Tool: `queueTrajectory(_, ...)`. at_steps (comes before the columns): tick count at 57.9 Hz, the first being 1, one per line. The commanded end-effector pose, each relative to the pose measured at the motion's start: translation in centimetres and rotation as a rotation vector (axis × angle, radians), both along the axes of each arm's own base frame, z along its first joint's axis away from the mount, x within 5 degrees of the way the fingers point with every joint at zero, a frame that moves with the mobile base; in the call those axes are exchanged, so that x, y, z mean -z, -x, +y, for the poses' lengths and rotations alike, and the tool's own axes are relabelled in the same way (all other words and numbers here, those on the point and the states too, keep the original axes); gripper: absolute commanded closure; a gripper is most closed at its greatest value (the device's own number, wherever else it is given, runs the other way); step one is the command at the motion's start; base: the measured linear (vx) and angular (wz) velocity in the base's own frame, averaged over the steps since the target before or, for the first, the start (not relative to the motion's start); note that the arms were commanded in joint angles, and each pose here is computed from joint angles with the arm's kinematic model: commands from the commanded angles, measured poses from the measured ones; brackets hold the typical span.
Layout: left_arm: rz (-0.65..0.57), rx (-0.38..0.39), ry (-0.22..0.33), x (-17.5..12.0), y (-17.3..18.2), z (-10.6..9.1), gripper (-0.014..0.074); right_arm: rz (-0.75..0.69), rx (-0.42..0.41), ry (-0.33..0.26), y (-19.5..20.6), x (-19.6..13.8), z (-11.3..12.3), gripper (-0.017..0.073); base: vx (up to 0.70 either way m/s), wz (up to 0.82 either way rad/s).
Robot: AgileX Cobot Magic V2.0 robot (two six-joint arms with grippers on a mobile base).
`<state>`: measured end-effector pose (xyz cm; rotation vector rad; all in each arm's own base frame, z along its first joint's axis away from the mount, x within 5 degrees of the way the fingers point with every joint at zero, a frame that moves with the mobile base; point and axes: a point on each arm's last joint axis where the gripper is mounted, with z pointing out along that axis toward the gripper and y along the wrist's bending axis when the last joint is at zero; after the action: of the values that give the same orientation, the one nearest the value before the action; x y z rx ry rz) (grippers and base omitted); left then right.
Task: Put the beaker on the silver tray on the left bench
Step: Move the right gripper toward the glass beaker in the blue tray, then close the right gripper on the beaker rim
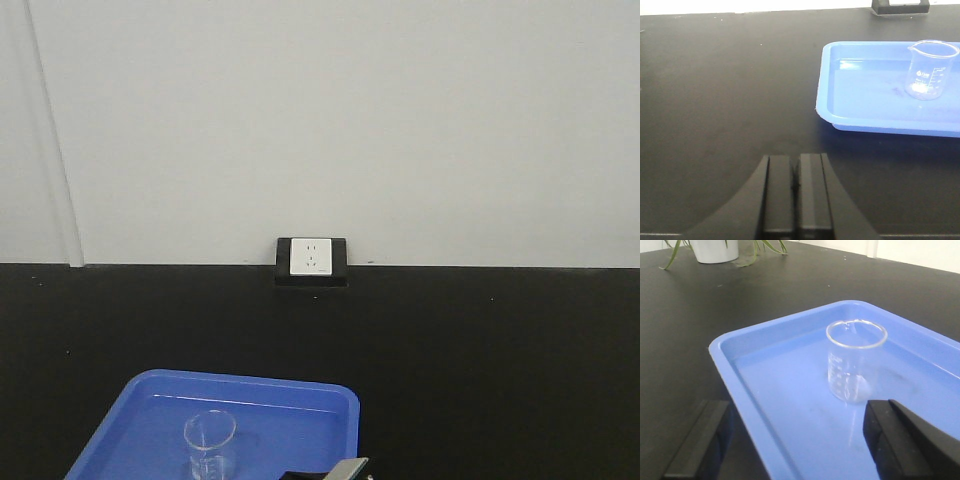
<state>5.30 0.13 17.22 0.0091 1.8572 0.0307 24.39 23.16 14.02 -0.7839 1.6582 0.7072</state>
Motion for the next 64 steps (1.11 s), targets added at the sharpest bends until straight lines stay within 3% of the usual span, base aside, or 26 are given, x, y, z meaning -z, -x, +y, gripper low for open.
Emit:
queueTrajectory(1,-0.066,0.008,0.003,0.2,-0.1,-0.1,0.0592,-0.121,-0.016,-0.122,-1.3,-2.7,1.2,-0.0031,0.0,0.0)
queueTrajectory(19,-0.066,0.008,0.003,0.2,-0.1,-0.1,0.0592,-0.006,0.017,-0.027,-6.1,-2.1,4.9,-0.0031,0.0,0.0)
queueTrajectory(28,-0.066,0.008,0.003,0.2,-0.1,-0.1,0.0592,-0.024,0.006,0.019,-8.0,-2.2,6.4,-0.0031,0.0,0.0)
queueTrajectory(64,-0.066,0.008,0.003,0.2,-0.1,-0.1,0.0592,0.009,0.044,-0.032,-12.1,-0.5,9.6,-0.0031,0.0,0.0)
